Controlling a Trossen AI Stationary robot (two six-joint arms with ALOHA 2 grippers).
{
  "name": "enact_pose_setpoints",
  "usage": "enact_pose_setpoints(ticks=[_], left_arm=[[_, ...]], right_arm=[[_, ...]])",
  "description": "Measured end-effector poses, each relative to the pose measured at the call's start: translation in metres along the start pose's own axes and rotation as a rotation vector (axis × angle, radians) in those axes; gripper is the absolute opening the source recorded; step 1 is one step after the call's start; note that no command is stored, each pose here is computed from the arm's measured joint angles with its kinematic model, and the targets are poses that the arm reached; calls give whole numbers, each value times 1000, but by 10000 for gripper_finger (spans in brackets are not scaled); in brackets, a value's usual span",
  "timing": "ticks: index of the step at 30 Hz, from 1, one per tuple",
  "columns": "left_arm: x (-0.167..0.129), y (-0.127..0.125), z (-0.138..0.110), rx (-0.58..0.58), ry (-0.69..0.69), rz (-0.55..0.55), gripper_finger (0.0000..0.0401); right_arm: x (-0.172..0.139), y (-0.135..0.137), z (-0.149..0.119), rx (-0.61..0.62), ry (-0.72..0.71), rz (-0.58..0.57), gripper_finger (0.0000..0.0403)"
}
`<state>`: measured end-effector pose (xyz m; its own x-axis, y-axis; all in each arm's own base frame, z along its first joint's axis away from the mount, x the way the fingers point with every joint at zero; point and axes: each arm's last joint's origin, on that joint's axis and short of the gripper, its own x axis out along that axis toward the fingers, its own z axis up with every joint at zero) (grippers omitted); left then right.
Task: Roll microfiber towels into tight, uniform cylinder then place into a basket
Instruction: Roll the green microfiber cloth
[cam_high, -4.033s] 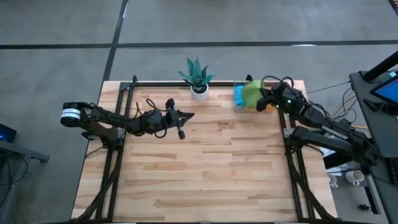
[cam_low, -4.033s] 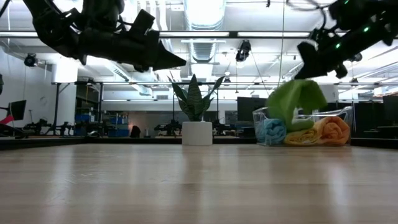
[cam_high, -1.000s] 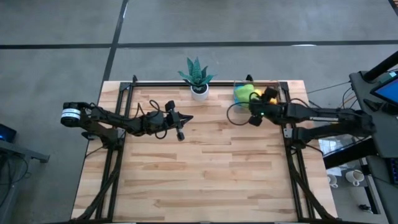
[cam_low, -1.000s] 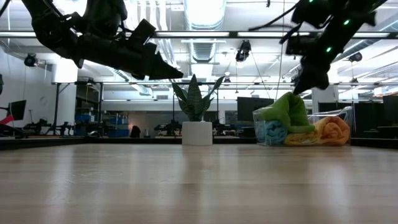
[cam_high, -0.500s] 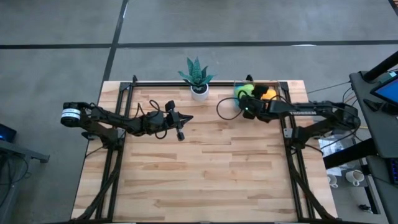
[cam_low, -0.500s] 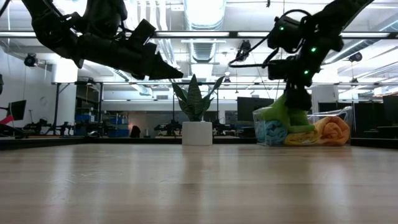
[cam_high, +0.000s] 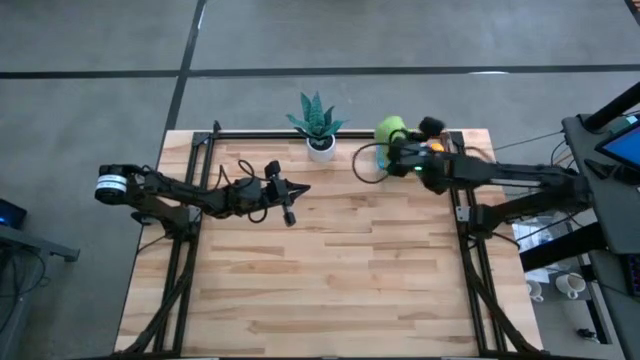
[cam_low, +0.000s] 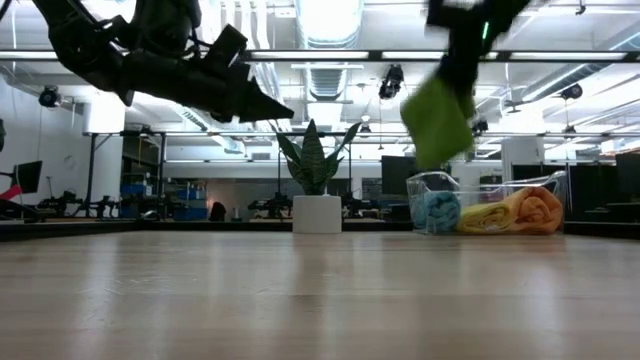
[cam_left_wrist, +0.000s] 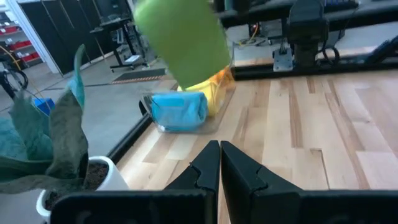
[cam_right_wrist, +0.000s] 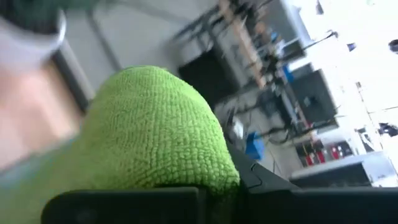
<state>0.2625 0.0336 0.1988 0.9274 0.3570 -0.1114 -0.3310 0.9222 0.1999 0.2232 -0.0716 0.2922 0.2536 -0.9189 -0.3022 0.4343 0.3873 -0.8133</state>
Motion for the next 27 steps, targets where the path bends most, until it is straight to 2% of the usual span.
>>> enact_pose_setpoints(ticks=[3,6,9,11,15,19,24,27], left_arm=[[-4,2,6,-6,-19,2,0],[-9,1,12,-14,-29,-7,0],[-19,-2,20,-13,-39,-33,0],[-28,-4,26,-9,-42,-58,0],[-47,-9,40,-11,-70,-92,0],[-64,-14,47,13,-58,-65,0],[-73,-19,49,39,-37,-5,0],[-73,-20,49,56,-34,0,0]], right_arm=[[-38,-38,18,85,-87,-40,10],[-70,-69,27,214,-169,6,9],[-92,-84,31,361,-232,125,9],[-98,-82,34,419,-236,175,9],[-97,-62,40,488,-201,266,9],[-87,-25,47,526,-133,414,9],[-68,30,50,368,-44,471,9],[-59,59,53,210,-24,435,9]])
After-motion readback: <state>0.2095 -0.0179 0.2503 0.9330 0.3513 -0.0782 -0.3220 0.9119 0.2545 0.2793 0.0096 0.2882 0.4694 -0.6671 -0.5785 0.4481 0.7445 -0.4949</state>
